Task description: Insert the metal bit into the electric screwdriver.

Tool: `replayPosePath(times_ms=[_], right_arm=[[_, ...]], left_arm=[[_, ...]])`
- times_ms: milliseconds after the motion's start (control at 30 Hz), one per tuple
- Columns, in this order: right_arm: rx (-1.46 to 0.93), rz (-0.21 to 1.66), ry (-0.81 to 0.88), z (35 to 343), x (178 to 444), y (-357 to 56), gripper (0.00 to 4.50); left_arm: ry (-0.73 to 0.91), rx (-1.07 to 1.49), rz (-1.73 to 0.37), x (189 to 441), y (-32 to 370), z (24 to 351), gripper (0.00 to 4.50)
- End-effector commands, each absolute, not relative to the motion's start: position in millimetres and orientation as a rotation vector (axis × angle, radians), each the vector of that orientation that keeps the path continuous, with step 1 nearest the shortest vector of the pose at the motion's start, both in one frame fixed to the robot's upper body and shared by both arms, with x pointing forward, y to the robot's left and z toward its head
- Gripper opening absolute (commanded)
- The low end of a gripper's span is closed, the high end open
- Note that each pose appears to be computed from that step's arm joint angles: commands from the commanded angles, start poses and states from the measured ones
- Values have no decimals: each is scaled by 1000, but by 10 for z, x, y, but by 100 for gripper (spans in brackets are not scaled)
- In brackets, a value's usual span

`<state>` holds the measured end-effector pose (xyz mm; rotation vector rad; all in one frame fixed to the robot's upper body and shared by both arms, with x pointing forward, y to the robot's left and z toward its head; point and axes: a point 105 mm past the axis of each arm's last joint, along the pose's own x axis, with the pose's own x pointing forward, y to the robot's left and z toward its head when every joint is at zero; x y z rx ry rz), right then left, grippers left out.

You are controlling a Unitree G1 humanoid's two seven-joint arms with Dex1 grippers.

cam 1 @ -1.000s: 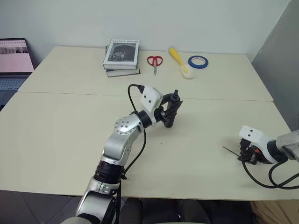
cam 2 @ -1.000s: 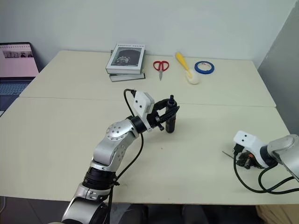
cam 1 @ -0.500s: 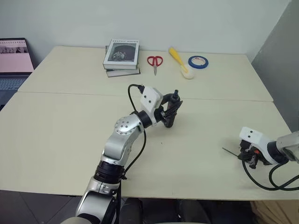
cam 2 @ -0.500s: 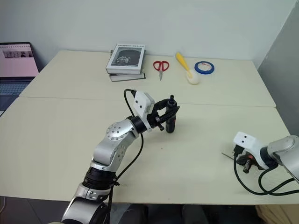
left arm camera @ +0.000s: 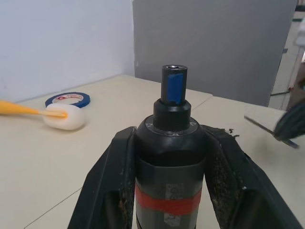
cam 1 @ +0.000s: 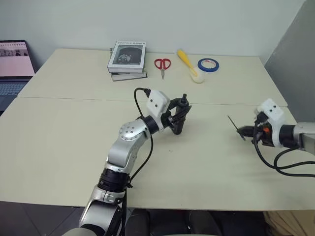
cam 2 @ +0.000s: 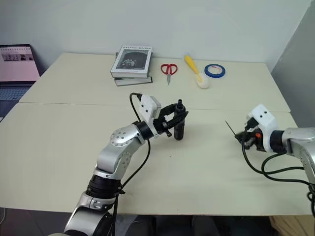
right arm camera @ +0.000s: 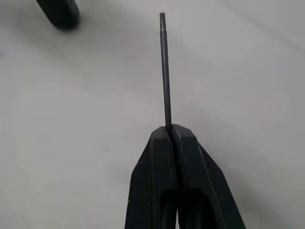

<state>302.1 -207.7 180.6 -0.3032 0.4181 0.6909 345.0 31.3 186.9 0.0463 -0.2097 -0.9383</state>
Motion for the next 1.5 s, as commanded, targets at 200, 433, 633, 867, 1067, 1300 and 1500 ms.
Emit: replayPosePath(times_ms=[200,433,633,867,1067,1300,1500], right_arm=[[-203,760,-102,2641,2948,-1673,0],[-73,761,-253,2852,2936,-1525,0],[-1,729,-351,2982,2951,-1297,0],[65,724,-405,3024,2926,-1049,0],[72,678,-437,3025,2965,-871,0],[51,621,-463,2976,2997,-668,0],[59,605,-489,2954,2988,-476,0]], left_arm=[[-303,-1,-1037,3253,361,2351,163],[-284,81,-1048,3201,385,2329,163],[-251,71,-974,3199,330,2137,163],[-259,91,-892,3248,306,2081,163],[-262,81,-818,3296,306,2029,163],[-255,64,-775,3316,330,1980,163],[-280,61,-700,3334,383,1972,163]])
